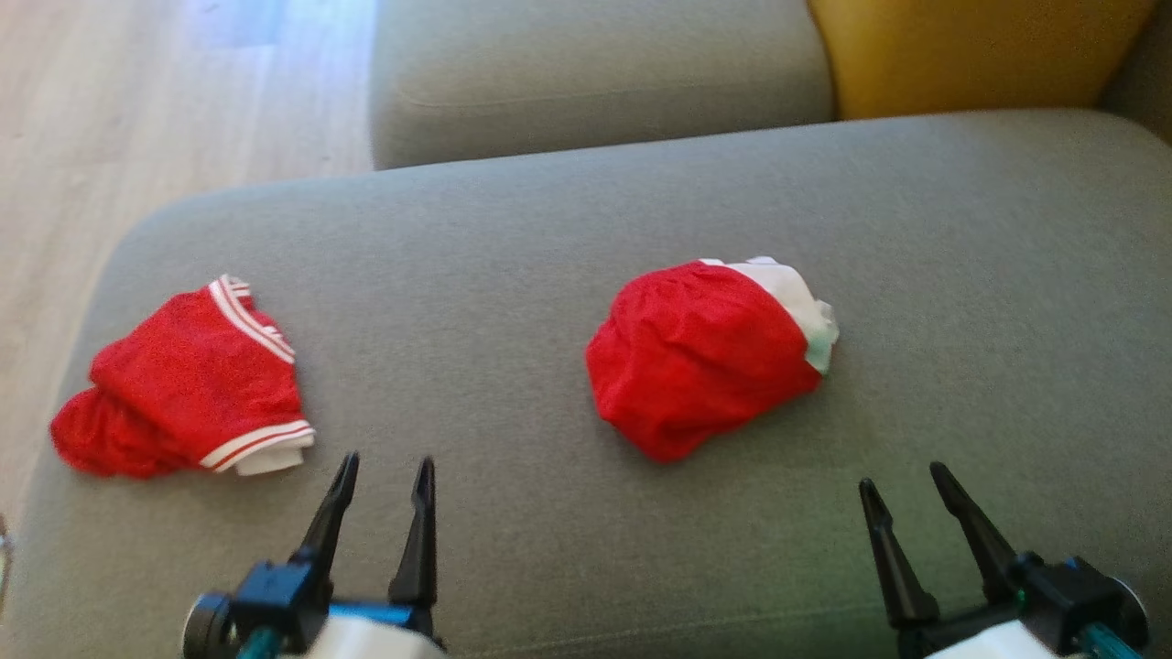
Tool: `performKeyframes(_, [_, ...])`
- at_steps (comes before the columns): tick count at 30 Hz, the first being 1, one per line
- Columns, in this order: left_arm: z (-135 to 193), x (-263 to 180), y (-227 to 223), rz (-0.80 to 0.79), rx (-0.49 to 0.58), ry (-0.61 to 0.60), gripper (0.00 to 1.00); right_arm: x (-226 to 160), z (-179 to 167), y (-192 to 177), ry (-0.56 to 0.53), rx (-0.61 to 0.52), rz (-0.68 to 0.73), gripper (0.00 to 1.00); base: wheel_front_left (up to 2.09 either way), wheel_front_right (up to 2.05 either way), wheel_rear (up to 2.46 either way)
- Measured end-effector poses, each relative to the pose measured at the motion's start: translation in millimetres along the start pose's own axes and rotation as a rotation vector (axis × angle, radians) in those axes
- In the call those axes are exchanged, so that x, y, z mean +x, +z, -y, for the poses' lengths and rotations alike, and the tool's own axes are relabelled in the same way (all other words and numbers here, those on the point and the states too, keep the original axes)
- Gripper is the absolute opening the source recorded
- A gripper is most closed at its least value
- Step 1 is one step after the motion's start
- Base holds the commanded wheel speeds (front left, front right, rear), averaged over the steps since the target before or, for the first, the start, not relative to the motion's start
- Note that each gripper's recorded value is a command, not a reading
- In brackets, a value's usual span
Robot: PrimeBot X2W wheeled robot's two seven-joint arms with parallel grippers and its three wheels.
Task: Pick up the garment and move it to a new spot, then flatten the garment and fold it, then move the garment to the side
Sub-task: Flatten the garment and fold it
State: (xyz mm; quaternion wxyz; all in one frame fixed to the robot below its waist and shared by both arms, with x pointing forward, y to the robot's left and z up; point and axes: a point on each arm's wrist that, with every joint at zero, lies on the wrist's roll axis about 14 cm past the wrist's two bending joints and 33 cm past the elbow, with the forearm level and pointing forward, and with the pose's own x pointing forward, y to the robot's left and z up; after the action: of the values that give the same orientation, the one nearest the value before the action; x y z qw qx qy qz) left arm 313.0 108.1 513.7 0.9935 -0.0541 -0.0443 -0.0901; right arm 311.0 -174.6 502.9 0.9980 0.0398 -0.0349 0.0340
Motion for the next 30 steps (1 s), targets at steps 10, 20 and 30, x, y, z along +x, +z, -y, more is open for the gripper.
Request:
performKeyframes(10, [73.4, 92.1, 11.7, 0.054, -0.012, -0.309, 1.00, 7.2, 6.9, -0.3, -0.033, -0.011, -0.005, 1.00, 0.00, 0.00, 0.00])
performKeyframes(20, [132.8, 187.7, -41.9, -0.224, 0.053, -0.513, 1.00, 24.6, 23.6, -11.8, -0.086, -0.017, -0.048, 1.00, 0.00, 0.00, 0.00])
performKeyframes(30, [174.5, 228.2, -85.2, -0.448, 0.052, -0.600, 1.00, 32.2, 29.1, -24.9, -0.105, -0.020, -0.094, 1.00, 0.00, 0.00, 0.00])
